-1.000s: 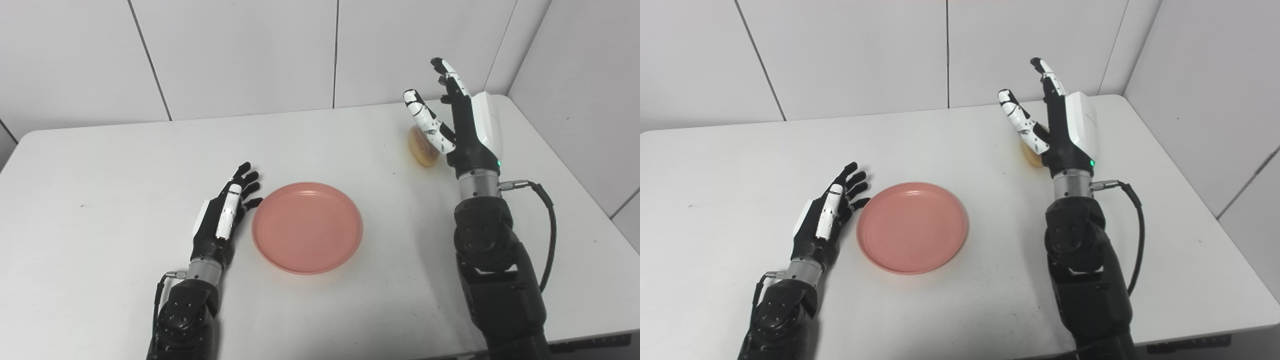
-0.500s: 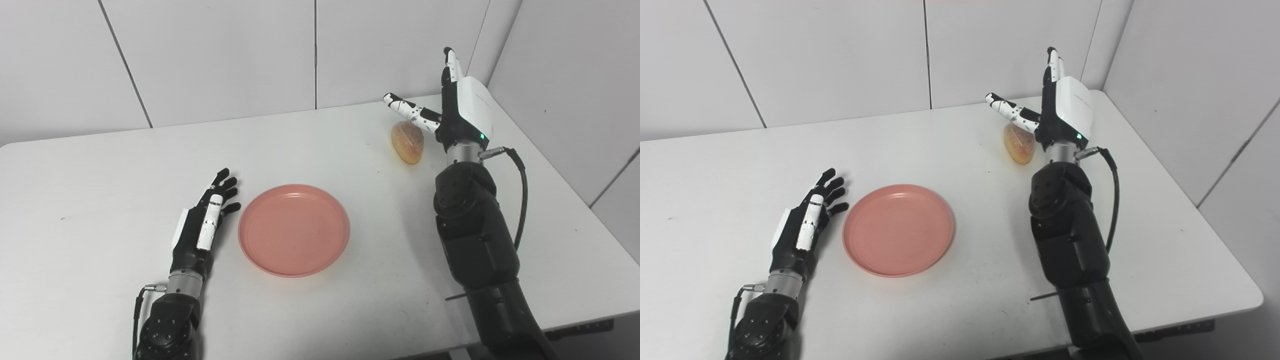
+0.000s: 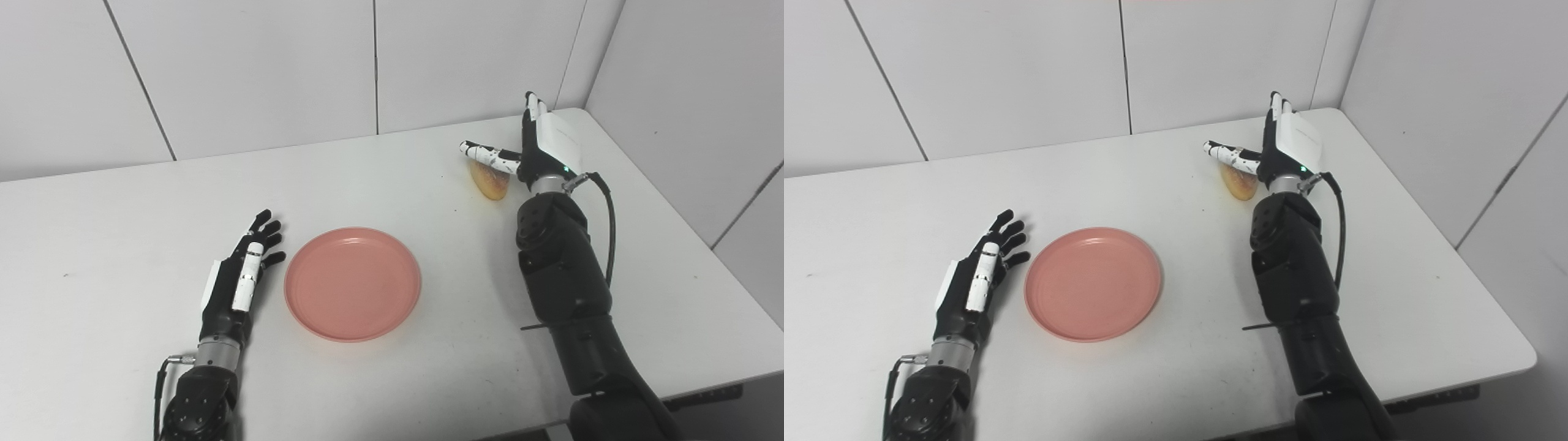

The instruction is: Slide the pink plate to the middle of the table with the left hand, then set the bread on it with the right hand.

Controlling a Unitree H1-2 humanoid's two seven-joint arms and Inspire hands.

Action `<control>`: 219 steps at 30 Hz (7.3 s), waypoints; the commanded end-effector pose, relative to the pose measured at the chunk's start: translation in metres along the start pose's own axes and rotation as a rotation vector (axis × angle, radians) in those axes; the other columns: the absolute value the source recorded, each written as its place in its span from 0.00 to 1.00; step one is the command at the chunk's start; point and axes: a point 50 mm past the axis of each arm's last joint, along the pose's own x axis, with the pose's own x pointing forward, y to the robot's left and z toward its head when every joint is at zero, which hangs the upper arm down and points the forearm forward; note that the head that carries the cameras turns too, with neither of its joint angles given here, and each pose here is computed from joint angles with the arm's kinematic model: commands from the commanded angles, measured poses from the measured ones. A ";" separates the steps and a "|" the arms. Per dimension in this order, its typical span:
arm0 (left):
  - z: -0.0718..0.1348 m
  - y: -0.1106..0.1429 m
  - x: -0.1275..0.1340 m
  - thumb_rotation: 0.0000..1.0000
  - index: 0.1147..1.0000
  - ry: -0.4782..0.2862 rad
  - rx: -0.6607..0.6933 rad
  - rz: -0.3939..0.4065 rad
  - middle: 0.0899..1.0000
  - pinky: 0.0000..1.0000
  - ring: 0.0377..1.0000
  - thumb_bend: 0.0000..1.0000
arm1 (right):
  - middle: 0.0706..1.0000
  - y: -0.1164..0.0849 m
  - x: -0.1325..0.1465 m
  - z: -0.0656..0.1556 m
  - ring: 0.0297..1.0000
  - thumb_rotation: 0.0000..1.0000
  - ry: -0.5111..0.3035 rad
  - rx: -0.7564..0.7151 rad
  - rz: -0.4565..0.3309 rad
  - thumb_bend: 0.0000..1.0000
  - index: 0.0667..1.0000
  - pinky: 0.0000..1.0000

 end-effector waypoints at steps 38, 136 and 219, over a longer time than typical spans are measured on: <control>0.019 -0.001 0.001 1.00 0.87 -0.052 0.013 -0.006 0.88 0.85 0.88 0.32 | 0.78 0.021 0.046 0.020 0.74 0.32 0.042 -0.041 0.017 0.87 0.79 0.60; 0.039 -0.054 0.017 1.00 0.86 -0.076 0.017 0.161 0.88 0.83 0.88 0.32 | 0.45 0.080 -0.145 0.112 0.39 0.13 -0.608 -0.121 0.536 0.50 0.45 0.34; 0.034 -0.021 -0.025 1.00 0.89 -0.083 0.070 0.157 0.91 0.88 0.92 0.38 | 0.95 0.051 -0.187 -0.005 0.94 1.00 -0.420 0.785 0.179 0.58 0.94 0.89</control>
